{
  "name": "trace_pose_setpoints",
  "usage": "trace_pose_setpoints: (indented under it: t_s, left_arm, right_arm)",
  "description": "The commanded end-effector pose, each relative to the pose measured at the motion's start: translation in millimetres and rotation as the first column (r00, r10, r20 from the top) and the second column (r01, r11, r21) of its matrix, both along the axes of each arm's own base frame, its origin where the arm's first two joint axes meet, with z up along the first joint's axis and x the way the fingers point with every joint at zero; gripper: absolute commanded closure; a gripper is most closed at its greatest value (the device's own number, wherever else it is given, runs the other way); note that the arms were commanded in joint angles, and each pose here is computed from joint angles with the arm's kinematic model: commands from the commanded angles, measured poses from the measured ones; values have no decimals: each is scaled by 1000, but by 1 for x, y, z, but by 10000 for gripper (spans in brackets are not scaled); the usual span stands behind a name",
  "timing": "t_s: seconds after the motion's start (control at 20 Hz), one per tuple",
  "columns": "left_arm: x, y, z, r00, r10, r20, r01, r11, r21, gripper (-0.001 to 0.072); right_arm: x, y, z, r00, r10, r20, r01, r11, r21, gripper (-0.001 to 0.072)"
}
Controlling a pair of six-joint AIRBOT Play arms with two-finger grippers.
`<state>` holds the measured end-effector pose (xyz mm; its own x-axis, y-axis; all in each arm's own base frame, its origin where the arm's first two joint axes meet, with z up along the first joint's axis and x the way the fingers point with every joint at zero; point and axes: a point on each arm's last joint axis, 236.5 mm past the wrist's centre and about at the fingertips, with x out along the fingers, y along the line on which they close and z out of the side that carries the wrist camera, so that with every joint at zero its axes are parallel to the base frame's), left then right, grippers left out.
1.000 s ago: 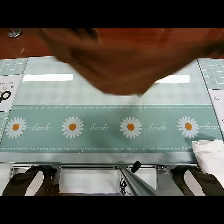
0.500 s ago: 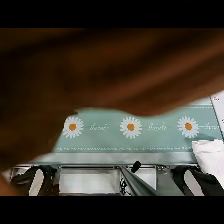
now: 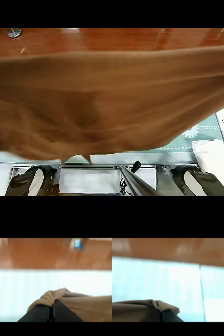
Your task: Fold the shirts.
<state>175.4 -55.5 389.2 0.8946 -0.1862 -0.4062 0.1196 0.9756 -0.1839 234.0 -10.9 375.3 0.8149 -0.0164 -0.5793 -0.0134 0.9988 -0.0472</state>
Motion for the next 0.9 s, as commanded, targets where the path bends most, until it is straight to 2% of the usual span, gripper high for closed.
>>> trace_pose_setpoints:
  t_s: [0.0,0.2,0.35,0.45,0.6,0.7,0.85]
  left_arm:
    - [33,13,-77,969,-6,-248,-9,998,-60,686]
    - [118,38,-173,925,-9,-379,-45,990,-134,686]
    - [170,45,-255,851,-63,-521,-60,975,-216,685]
    - [211,31,-281,844,-170,-509,-9,943,-332,685]
    - [273,16,-297,887,-234,-398,24,884,-467,685]
    - [302,12,-316,903,-213,-373,1,869,-494,685]
    - [302,-15,-374,830,-270,-488,-36,847,-531,683]
  right_arm:
    - [39,-7,-85,958,11,-286,-5,1000,21,680]
    - [129,-21,-188,878,17,-479,11,998,56,679]
    - [189,-16,-257,837,58,-544,14,992,128,679]
    - [224,-21,-288,851,41,-524,35,990,134,679]
    - [268,-13,-310,895,32,-445,74,973,219,678]
    - [288,-13,-322,912,11,-410,101,963,251,678]
    - [277,-15,-374,836,-7,-548,171,953,248,678]
